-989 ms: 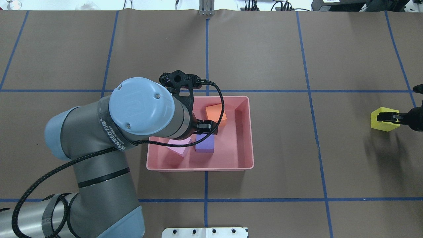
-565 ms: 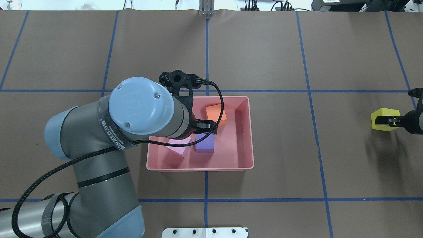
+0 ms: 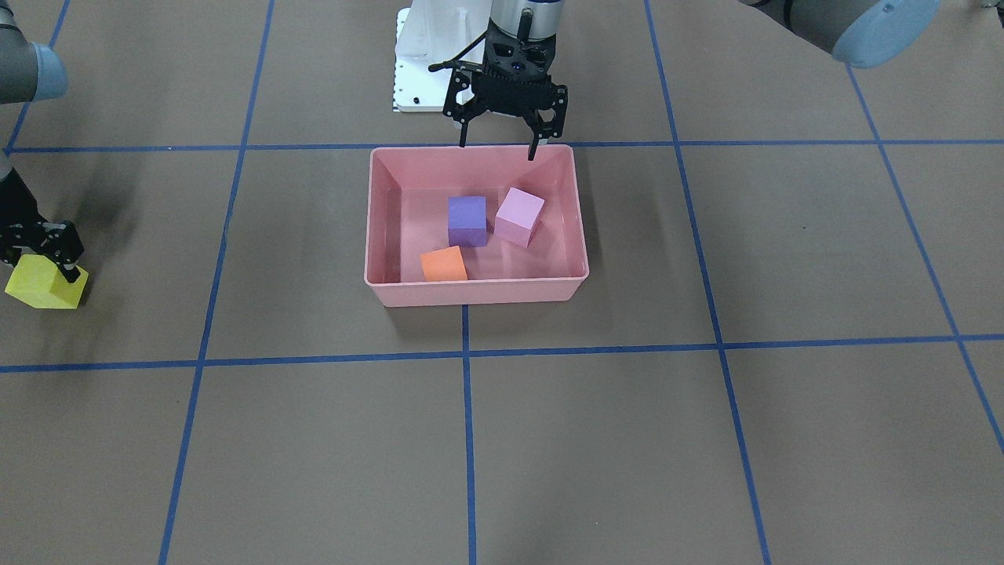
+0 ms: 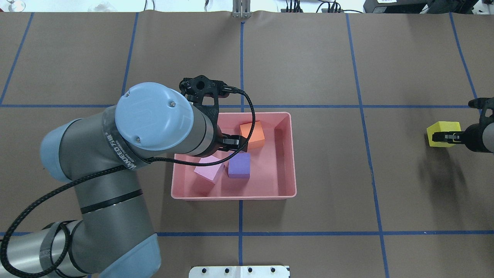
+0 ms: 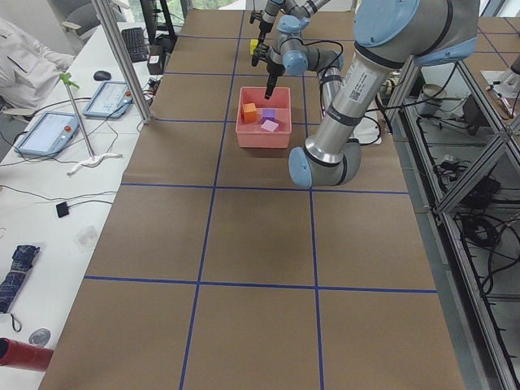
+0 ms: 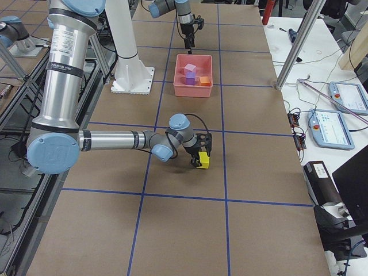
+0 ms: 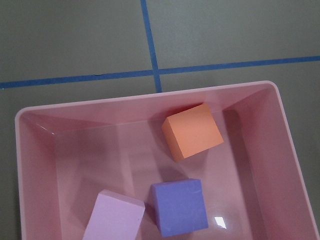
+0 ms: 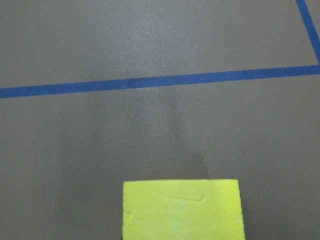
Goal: Place blocks into pink bin with both arms
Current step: 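Grasp the yellow cube with the right gripper while the left gripper hovers over the bin, then drop the yellow cube into the bin with the right gripper while the left arm withdraws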
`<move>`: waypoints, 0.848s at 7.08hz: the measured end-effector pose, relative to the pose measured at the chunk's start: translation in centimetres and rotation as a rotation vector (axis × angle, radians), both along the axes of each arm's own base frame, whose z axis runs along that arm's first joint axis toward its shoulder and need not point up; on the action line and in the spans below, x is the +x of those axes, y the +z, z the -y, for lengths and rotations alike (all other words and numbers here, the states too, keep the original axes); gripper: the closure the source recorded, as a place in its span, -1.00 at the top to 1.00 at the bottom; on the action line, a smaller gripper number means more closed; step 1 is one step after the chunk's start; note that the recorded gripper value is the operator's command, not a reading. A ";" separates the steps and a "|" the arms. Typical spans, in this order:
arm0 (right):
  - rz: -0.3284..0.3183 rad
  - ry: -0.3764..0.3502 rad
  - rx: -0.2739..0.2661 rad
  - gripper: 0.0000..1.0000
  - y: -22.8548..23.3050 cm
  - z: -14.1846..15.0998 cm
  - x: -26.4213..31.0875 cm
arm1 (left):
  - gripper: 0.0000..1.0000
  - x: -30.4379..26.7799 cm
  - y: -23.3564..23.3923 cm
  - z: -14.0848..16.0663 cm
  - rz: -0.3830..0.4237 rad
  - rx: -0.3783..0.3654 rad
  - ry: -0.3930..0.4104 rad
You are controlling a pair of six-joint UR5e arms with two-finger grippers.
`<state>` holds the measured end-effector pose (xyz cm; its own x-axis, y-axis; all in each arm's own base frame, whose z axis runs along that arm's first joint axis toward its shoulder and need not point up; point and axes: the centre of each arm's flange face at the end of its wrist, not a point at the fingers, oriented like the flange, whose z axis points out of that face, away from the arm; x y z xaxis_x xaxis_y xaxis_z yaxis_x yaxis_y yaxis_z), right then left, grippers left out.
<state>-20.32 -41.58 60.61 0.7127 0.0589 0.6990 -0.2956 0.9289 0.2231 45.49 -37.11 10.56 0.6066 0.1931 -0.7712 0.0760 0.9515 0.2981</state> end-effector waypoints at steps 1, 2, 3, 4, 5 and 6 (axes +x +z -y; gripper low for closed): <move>0.027 -0.006 0.028 -1.00 -2.1 0.9 -0.8 | 1.00 -3.1 2.6 1.8 0.032 0.033 0.044; 0.058 -0.015 0.053 -1.00 -4.5 1.9 -1.8 | 1.00 -7.2 6.0 3.9 0.070 0.068 0.100; 0.087 -0.029 0.060 -1.00 -8.2 2.8 -2.8 | 1.00 -11.7 9.6 6.1 0.114 0.107 0.148; 0.102 -0.045 0.049 -1.00 -13.4 3.5 -4.0 | 1.00 -16.1 13.1 8.2 0.157 0.138 0.189; 0.113 -0.060 0.033 -1.00 -18.8 3.5 -5.2 | 1.00 -20.3 16.5 9.8 0.195 0.160 0.223; 0.144 -0.064 0.012 -1.00 -24.2 3.1 -7.0 | 1.00 -24.2 19.6 10.9 0.225 0.175 0.251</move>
<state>-27.28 -44.71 36.43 0.6075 0.0081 0.7943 -0.2660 0.9443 0.1938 21.26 -48.04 30.15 0.6740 0.4742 -0.5664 -0.2386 0.8654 0.4406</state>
